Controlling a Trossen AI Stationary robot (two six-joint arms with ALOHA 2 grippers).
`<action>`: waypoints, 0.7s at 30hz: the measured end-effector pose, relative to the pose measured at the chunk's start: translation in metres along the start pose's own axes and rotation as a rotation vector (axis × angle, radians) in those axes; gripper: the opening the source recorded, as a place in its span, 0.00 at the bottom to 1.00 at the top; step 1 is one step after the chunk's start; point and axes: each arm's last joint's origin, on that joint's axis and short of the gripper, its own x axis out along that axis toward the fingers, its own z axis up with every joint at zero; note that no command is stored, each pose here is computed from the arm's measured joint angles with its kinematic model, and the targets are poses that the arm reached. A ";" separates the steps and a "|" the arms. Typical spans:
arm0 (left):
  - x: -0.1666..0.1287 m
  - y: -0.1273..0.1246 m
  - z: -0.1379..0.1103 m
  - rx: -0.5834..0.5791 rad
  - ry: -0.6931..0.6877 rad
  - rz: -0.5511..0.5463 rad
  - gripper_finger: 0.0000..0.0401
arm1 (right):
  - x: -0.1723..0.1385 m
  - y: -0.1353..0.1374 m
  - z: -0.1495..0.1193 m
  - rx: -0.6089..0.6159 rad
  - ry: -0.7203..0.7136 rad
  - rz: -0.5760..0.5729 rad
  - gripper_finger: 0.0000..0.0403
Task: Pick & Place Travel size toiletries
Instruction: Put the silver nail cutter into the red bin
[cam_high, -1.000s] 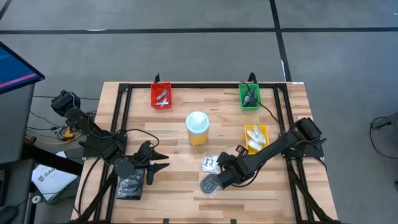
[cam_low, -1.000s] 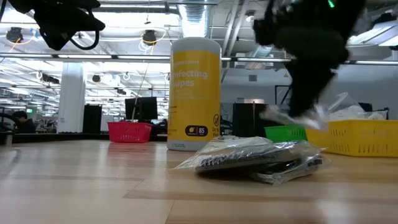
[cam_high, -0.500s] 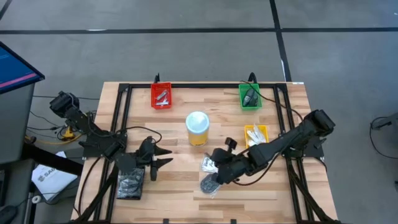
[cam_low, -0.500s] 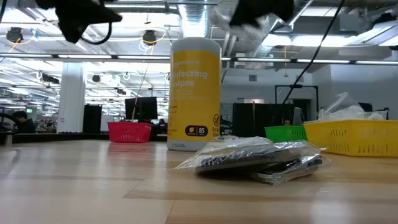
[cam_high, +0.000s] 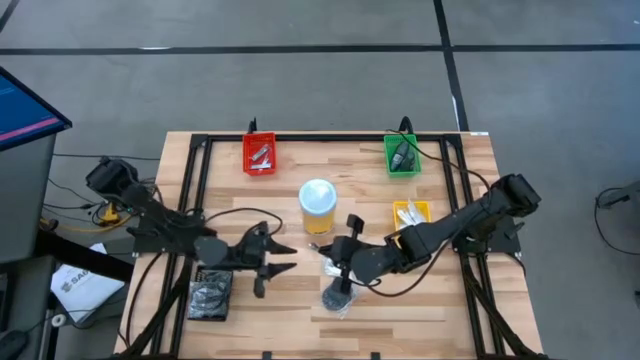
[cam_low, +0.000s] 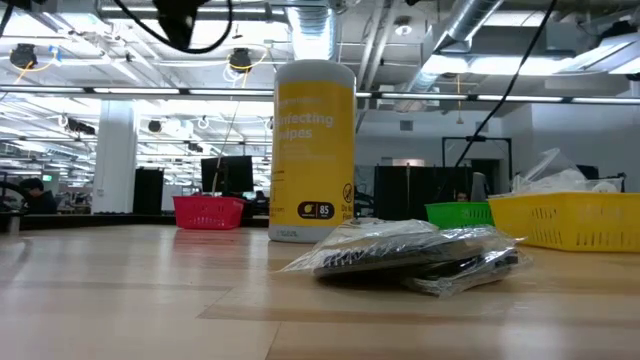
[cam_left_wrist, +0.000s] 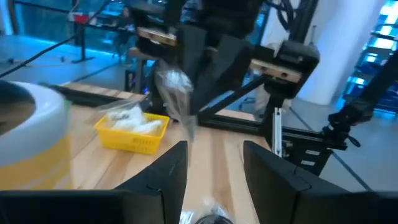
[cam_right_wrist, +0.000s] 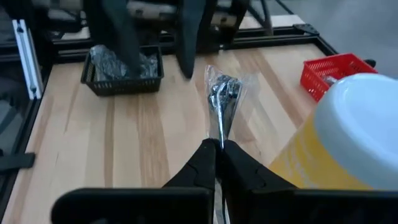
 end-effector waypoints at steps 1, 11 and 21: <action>0.003 0.001 -0.002 0.005 -0.004 -0.005 0.37 | 0.000 0.000 0.001 0.001 -0.009 0.003 0.01; 0.030 0.016 -0.010 -0.031 -0.117 -0.064 0.37 | 0.000 0.002 0.005 -0.036 -0.041 0.017 0.01; 0.040 0.025 -0.009 -0.040 -0.170 -0.152 0.37 | 0.006 -0.001 0.005 -0.042 -0.039 0.021 0.01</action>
